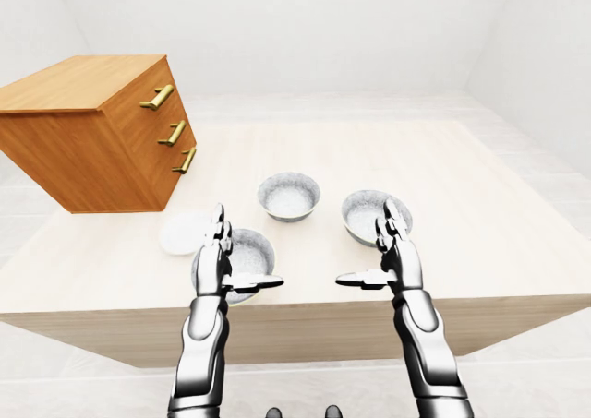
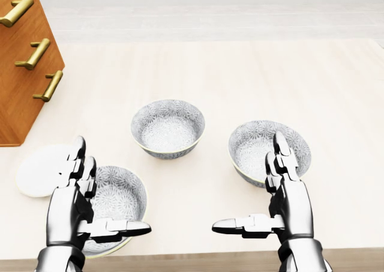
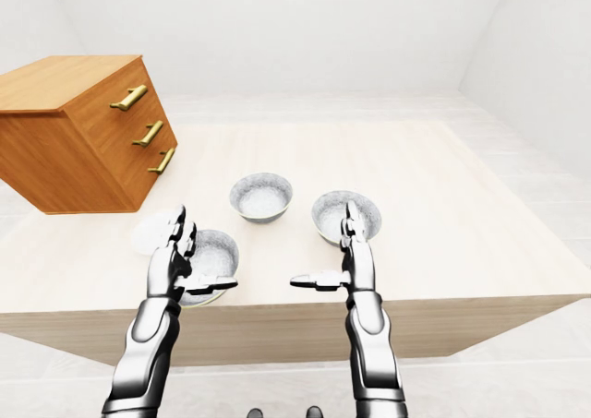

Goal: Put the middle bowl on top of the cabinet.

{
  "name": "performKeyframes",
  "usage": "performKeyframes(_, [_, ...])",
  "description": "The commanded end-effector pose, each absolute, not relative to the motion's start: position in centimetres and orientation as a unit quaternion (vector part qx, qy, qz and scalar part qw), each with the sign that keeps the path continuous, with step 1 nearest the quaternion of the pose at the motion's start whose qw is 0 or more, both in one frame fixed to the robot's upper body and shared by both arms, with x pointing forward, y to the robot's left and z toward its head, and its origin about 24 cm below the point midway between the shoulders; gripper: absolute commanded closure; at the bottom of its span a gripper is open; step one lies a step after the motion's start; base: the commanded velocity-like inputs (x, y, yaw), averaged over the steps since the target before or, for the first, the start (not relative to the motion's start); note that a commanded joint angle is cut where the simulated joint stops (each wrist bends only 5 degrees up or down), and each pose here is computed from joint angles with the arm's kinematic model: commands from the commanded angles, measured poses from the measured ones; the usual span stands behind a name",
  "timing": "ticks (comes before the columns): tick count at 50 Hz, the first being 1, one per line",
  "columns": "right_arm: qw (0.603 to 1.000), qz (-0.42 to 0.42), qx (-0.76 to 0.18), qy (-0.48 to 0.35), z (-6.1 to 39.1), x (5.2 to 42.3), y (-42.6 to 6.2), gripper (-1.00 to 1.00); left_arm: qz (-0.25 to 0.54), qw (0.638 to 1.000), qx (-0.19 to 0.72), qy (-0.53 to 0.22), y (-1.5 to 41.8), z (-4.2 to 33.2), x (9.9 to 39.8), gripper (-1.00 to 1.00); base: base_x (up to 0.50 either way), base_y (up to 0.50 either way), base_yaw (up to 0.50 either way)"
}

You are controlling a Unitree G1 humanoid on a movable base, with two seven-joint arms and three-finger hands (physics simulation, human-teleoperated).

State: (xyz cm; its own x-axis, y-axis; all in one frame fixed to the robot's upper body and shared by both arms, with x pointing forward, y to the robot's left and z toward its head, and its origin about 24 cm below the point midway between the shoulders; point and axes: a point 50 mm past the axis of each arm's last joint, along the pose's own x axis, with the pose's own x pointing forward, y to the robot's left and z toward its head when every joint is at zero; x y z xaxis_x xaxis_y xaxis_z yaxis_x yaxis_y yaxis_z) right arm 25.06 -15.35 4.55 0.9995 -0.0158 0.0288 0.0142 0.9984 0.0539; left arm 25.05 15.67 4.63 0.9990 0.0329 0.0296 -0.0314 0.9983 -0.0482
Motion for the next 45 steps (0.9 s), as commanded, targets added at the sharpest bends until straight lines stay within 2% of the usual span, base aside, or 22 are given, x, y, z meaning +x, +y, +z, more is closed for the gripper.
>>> performKeyframes(1, [1.0,0.002,0.001,0.0,4.4,25.3,-16.1,-1.0,-0.001,1.0,0.002,-0.002,15.9,4.1,25.4,-1.0,0.0,0.0,0.0])
performKeyframes(29, [1.0,0.0,0.004,-0.01,5.8,25.5,-16.4,-1.0,0.003,0.999,-0.003,-0.034,17.1,4.5,23.4,-1.0,0.0,0.0,0.0])
performKeyframes(45, [1.0,0.001,0.003,-0.018,6.2,25.1,-16.5,-1.0,0.008,1.0,-0.002,-0.018,17.3,3.7,23.7,-1.0,0.0,0.44,0.0])
